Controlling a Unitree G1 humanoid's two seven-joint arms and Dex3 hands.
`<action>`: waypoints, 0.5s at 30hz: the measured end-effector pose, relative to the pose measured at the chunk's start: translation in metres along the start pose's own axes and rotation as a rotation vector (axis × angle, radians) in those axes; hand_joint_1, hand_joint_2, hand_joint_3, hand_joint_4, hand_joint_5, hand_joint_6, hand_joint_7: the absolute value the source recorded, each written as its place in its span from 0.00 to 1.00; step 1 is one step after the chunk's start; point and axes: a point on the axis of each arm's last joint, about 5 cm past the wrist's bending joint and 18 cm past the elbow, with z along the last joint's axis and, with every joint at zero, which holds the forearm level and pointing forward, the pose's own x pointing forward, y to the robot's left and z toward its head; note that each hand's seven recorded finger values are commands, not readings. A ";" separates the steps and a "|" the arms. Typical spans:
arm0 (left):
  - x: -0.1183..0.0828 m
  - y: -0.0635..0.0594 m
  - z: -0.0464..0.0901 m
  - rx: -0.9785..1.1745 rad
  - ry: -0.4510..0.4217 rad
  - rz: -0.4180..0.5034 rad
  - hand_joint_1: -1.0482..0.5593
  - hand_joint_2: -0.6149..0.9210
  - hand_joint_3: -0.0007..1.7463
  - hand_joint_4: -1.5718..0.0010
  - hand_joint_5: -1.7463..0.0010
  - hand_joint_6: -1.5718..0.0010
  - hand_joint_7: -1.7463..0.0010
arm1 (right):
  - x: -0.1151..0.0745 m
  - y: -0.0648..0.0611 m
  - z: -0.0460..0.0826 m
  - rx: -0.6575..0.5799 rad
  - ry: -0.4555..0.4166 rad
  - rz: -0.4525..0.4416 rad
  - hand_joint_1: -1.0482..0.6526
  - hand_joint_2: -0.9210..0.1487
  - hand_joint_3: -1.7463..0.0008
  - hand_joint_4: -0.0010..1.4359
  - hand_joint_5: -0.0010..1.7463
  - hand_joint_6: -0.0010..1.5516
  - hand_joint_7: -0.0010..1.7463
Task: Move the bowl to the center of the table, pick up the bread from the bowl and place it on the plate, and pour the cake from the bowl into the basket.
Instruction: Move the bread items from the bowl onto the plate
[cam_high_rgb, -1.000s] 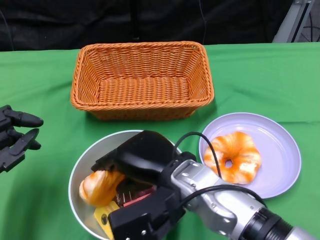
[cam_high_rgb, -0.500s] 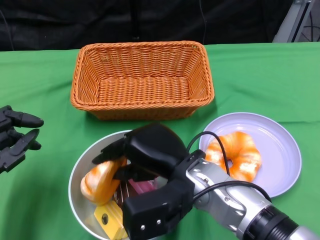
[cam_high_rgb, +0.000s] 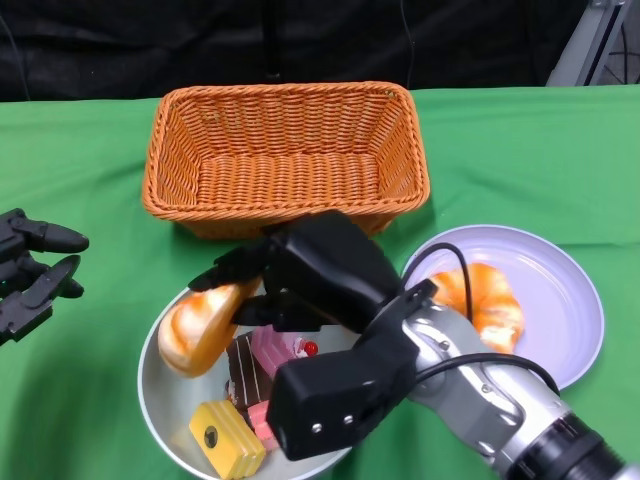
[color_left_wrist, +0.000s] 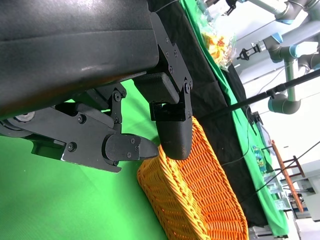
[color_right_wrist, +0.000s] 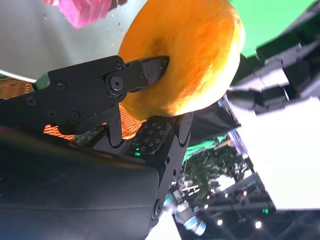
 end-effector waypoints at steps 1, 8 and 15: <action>0.000 0.000 0.000 0.000 0.000 0.000 0.58 1.00 0.17 0.45 0.34 0.46 0.49 | -0.001 -0.002 0.000 0.010 0.004 0.000 0.48 0.00 0.99 0.52 0.83 0.76 0.07; 0.000 0.000 0.000 0.001 0.001 -0.002 0.59 1.00 0.18 0.46 0.35 0.47 0.50 | -0.009 -0.025 0.007 0.066 0.011 -0.055 0.48 0.00 0.99 0.52 0.83 0.75 0.08; 0.000 -0.001 0.000 0.001 0.001 -0.004 0.58 1.00 0.18 0.48 0.34 0.47 0.51 | -0.024 -0.049 0.008 0.126 0.056 -0.092 0.50 0.00 0.99 0.51 0.85 0.73 0.08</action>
